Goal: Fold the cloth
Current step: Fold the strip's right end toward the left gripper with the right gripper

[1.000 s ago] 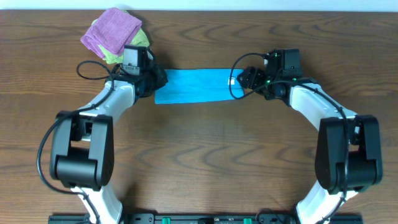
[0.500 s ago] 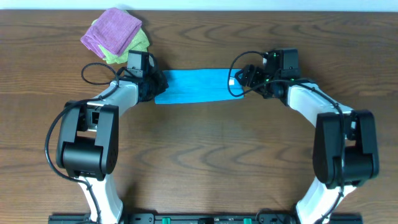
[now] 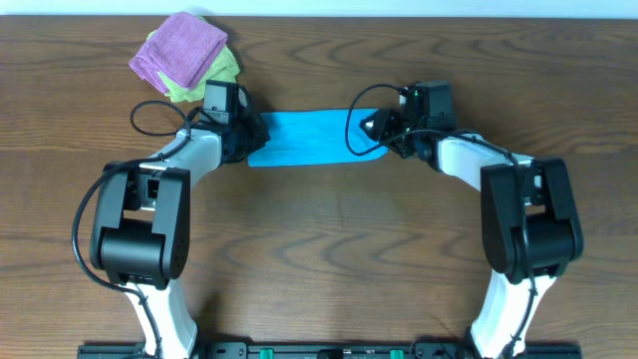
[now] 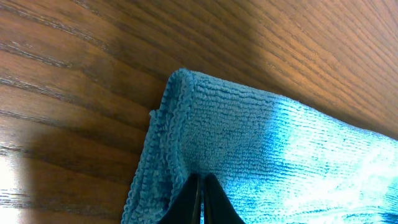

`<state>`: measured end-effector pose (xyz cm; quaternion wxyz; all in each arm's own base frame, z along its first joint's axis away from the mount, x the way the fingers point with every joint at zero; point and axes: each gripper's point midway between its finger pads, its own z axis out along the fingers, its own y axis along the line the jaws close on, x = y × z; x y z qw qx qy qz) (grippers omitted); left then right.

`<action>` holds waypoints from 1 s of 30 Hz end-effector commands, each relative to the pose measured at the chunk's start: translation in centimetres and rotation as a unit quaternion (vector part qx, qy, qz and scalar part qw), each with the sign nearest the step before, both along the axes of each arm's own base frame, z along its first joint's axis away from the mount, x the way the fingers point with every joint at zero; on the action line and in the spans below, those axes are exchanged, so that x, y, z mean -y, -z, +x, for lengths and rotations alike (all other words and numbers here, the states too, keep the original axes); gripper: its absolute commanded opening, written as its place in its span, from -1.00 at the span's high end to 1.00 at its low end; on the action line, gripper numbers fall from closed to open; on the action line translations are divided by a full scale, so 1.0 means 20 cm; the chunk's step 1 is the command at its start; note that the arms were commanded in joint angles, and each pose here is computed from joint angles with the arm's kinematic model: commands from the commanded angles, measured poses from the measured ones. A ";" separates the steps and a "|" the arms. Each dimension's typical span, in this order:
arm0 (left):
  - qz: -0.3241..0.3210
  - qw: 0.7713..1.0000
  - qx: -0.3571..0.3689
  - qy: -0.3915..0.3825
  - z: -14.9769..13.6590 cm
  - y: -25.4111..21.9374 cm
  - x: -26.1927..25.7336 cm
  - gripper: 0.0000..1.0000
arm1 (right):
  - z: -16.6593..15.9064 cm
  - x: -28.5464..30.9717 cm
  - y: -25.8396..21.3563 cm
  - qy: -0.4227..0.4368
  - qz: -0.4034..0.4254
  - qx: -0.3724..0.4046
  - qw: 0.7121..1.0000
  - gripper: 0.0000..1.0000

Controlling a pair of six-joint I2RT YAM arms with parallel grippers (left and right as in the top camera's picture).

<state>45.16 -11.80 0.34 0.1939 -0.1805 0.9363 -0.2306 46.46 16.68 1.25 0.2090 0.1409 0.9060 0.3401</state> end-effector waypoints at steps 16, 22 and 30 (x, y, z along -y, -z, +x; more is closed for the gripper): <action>-0.003 1.000 -0.018 0.008 -0.03 0.03 0.02 0.88 | 0.05 -0.06 -0.28 -0.016 0.007 0.075 0.997 0.97; -0.008 1.000 -0.019 0.009 -0.03 0.03 0.02 0.88 | 0.01 -0.20 -0.35 -0.041 0.008 0.089 0.995 0.97; -0.016 1.000 -0.019 0.012 -0.03 0.02 0.04 0.89 | 0.01 -0.44 -0.47 -0.058 -0.016 0.120 0.991 0.97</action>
